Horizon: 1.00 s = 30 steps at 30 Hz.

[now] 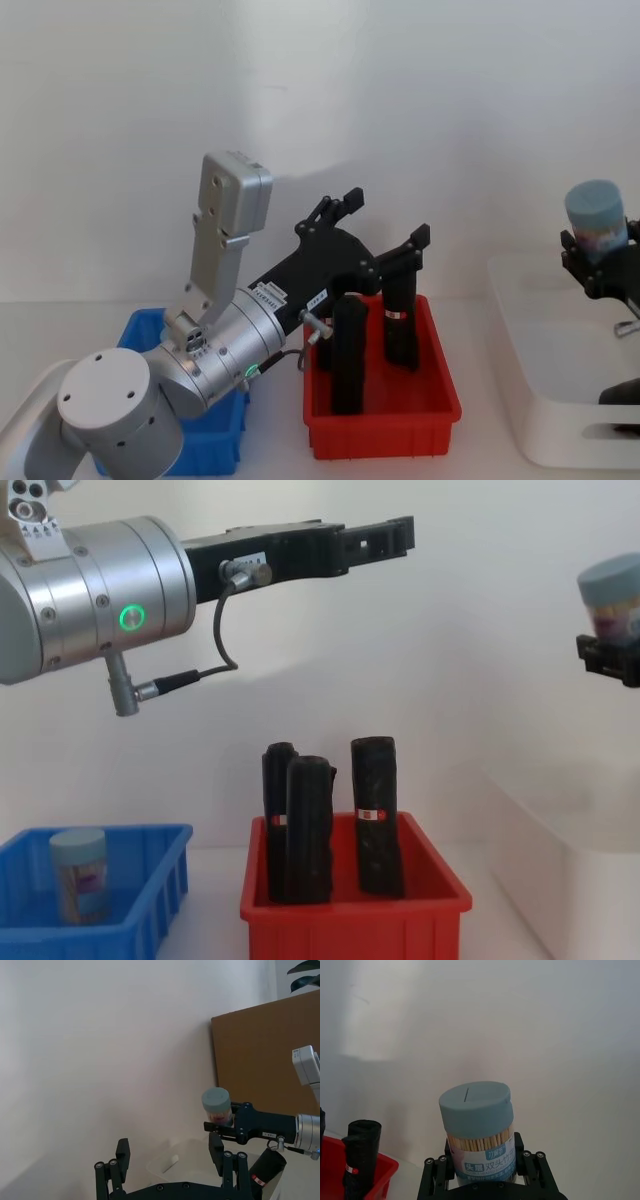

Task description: Pick the cotton swabs from the blue box and place them into the white box.

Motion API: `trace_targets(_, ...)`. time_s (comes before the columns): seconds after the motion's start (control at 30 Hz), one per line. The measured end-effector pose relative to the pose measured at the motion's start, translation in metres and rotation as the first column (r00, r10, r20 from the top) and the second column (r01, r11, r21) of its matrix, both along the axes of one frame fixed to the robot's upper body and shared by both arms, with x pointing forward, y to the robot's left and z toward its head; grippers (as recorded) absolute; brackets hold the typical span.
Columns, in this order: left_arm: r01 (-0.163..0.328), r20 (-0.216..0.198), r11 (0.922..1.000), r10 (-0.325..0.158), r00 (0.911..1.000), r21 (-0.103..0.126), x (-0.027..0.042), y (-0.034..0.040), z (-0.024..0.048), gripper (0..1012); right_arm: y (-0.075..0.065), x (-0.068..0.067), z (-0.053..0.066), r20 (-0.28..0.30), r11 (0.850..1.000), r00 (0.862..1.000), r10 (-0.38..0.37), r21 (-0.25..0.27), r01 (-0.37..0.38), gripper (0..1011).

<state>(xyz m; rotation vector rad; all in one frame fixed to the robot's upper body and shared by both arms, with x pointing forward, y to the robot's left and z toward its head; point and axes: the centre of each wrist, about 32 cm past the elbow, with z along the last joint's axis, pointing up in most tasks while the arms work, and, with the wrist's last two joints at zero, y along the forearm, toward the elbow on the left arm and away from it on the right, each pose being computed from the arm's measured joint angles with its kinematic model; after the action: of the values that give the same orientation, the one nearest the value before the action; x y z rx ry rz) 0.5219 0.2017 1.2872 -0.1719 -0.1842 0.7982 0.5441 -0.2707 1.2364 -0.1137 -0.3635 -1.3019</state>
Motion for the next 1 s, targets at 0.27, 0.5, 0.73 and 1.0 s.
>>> trace_targets(0.27,0.0,0.0,1.0,0.0,1.0,0.0,0.0,0.0,0.0,999,-0.013,0.014,-0.017,-0.087,0.998,0.996,-0.007,0.067,0.013,648)
trace_targets(0.5,0.0,0.0,1.0,0.0,1.0,0.0,0.0,0.0,0.0,1000,-0.02,0.028,-0.027,-0.152,0.995,0.988,0.037,0.099,-0.022,648)
trace_targets(0.73,0.0,0.0,1.0,0.0,1.0,0.0,0.0,0.0,0.0,1000,-0.026,0.048,-0.036,-0.221,0.989,0.97,0.098,0.13,-0.071,717)
trace_targets(1.0,0.0,0.0,1.0,0.0,1.0,0.0,0.0,0.0,0.0,1000,-0.028,0.059,-0.041,-0.257,0.983,0.956,0.139,0.153,-0.102,942)
